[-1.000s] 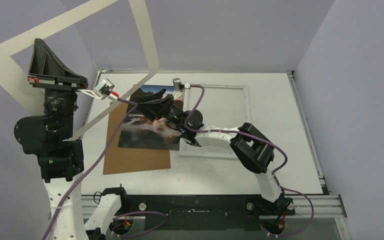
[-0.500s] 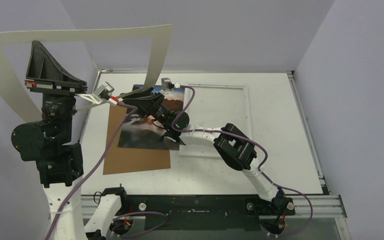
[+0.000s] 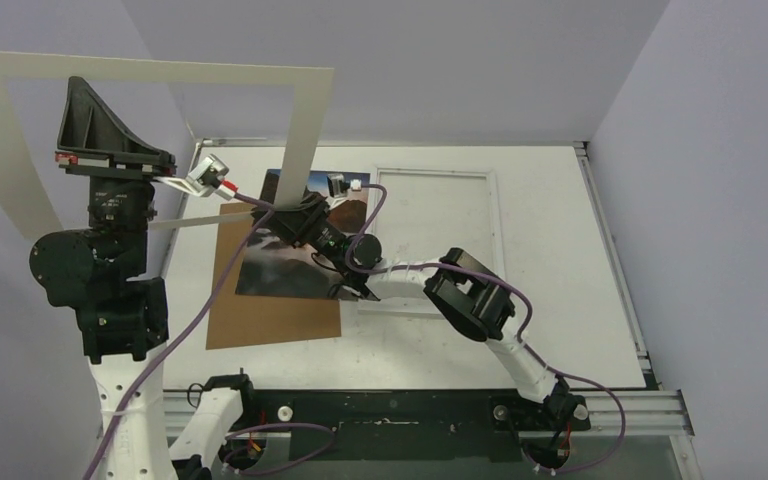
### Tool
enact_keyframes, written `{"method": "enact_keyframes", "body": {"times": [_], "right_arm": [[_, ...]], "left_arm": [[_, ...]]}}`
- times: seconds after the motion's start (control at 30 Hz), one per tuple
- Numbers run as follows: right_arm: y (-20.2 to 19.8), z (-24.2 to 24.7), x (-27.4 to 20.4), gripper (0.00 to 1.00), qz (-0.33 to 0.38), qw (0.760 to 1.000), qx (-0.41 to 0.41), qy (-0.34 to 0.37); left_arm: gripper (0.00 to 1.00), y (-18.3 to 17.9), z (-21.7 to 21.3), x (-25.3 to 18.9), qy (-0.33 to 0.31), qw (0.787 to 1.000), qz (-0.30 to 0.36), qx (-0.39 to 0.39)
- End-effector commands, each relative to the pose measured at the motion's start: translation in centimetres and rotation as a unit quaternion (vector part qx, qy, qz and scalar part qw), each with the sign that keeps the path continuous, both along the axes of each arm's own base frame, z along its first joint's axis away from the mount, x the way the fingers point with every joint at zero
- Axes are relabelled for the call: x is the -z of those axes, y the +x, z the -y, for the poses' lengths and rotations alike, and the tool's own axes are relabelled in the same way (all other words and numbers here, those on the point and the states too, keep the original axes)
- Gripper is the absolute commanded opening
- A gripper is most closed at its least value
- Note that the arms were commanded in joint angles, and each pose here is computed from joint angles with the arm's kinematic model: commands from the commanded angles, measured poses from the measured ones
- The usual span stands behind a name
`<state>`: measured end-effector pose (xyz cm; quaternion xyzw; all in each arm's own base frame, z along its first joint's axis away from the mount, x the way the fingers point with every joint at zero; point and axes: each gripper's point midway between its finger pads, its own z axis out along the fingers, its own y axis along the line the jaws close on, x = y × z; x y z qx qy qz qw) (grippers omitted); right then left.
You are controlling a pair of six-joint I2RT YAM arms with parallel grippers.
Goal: Put the photo into the frame
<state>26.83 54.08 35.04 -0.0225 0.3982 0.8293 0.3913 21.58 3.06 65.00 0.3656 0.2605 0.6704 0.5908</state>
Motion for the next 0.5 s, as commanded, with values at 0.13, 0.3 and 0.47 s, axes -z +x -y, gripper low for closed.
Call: {"method": "enact_keyframes", "body": {"times": [0.13,0.3,0.47], "right_arm": [[-4.4,8.6,-9.3,0.09,0.090,0.986,0.017,0.142],[-5.1,10.4,-10.0,0.05,0.106,0.986,0.035,0.123],[-4.1,12.4,-9.7,0.05,0.118,0.989,0.061,0.069]], "left_arm": [[0.00,0.8,-1.2,0.6,-0.017,0.999,0.000,-0.028],[0.10,2.3,-1.5,2.5,-0.025,0.999,-0.024,-0.031],[0.62,3.8,-1.8,4.5,-0.039,0.997,-0.054,-0.030]]}}
